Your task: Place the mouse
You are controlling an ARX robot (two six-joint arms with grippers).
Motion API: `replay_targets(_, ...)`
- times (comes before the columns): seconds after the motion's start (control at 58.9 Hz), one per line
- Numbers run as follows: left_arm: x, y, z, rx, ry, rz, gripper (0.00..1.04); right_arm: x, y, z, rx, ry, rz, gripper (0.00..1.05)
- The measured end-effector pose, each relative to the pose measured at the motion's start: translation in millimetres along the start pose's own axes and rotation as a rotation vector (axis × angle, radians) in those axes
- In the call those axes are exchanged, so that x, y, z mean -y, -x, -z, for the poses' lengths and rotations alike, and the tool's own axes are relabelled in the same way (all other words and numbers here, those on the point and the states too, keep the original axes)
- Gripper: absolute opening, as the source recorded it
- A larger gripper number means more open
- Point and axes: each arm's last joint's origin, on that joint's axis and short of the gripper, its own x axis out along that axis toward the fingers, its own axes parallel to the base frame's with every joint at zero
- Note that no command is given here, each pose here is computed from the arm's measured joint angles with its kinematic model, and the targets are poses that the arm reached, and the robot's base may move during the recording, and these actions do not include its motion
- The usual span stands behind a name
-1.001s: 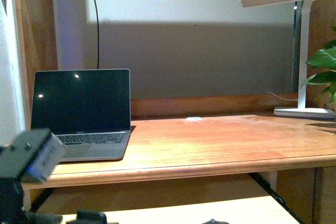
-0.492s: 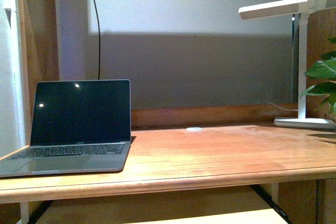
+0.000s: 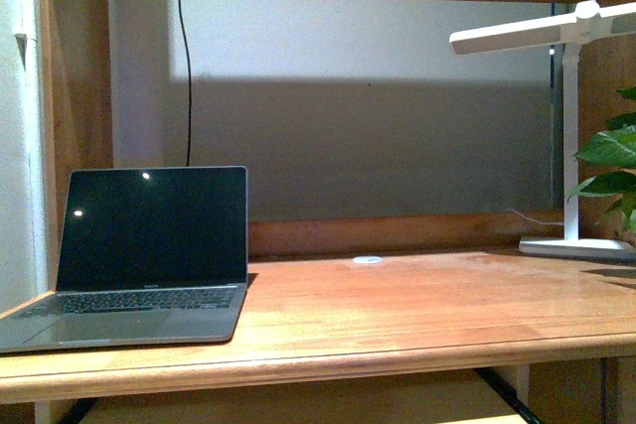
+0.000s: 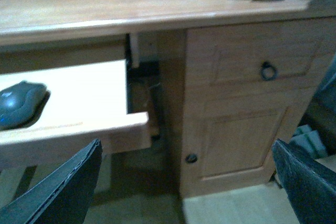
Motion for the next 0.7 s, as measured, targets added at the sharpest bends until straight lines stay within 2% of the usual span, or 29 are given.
replay_targets(0.068,-2,5,5,-0.027,-0.006,0.004,0.03,-9,-11,-14,-0.006,0.001,-0.052,0.97)
replay_targets(0.17,-9,10,6,0.0,-0.002,0.031,0.03,-28,-37,-36,-0.015,-0.005,-0.107,0.97)
replay_targets(0.339,-16,10,12,0.006,-0.004,-0.001,0.03,-61,-72,-55,-0.083,0.015,-0.17,0.97)
replay_targets(0.543,-16,10,19,-0.001,-0.004,-0.003,0.03,-105,-106,-70,-0.116,0.055,-0.226,0.97)
replay_targets(0.696,-16,10,19,-0.001,-0.004,-0.002,0.03,-131,-126,-68,-0.142,0.106,-0.226,0.97)
